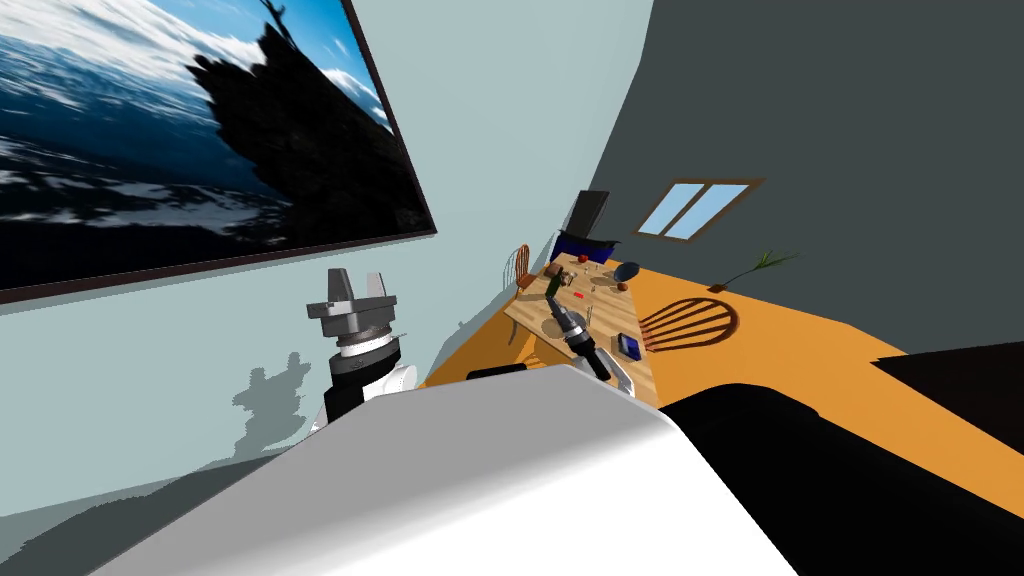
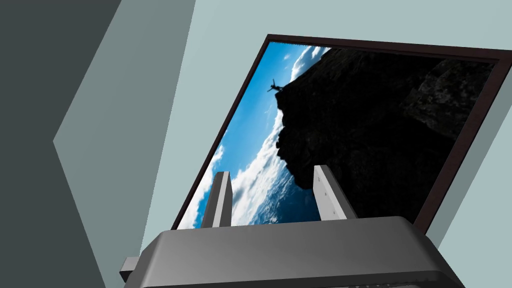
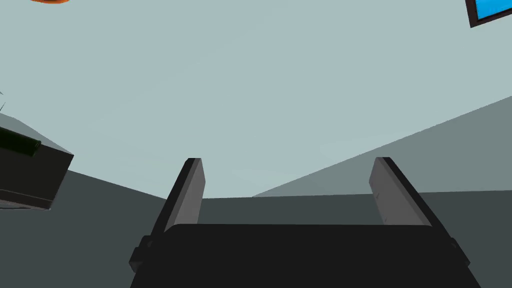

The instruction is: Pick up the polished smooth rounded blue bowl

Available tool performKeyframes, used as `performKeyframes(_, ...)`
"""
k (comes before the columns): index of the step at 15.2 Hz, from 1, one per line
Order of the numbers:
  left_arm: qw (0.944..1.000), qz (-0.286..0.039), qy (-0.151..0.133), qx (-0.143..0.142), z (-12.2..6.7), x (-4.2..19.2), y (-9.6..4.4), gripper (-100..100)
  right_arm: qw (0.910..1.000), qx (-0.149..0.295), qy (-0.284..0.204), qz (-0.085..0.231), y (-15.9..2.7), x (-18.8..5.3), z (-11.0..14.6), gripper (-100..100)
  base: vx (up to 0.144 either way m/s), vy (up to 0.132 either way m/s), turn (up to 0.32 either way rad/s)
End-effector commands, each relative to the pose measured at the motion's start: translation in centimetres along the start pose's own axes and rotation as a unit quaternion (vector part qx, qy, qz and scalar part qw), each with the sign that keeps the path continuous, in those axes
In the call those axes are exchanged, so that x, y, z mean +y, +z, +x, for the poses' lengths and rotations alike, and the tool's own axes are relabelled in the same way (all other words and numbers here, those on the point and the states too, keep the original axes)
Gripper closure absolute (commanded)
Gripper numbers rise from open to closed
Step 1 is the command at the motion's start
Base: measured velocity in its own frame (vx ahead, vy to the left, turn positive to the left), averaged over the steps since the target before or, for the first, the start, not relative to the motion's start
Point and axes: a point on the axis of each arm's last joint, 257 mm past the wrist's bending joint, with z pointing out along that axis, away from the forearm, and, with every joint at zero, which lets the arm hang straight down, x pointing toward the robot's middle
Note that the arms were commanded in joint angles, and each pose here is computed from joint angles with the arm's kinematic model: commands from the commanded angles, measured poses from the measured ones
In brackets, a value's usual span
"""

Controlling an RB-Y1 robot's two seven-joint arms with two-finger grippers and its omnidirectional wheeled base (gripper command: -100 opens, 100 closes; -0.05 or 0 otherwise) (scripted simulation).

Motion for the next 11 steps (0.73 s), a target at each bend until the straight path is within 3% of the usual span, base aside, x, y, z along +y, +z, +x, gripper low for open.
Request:
performKeyframes(1,1.0,0.0,0.0,0.0,0.0,0.0,0.0,0,0.9994,0.027,-0.018,0.012,-0.7,-1.7,0.9,-100,0.0,0.034,0.108)
performKeyframes(5,1.0,0.0,0.0,0.0,0.0,0.0,0.0,0,0.9935,0.088,-0.06,0.041,-2.7,-5.5,2.6,-100,0.006,0.03,0.121)
performKeyframes(6,1.0,0.0,0.0,0.0,0.0,0.0,0.0,0,0.9935,0.088,-0.06,0.041,-2.7,-5.5,2.6,-100,0.007,0.021,0.035)
performKeyframes(11,1.0,0.0,0.0,0.0,0.0,0.0,0.0,0,0.9739,0.173,-0.121,0.083,-6.7,-10.9,4.3,-100,0.013,0.03,0.135)
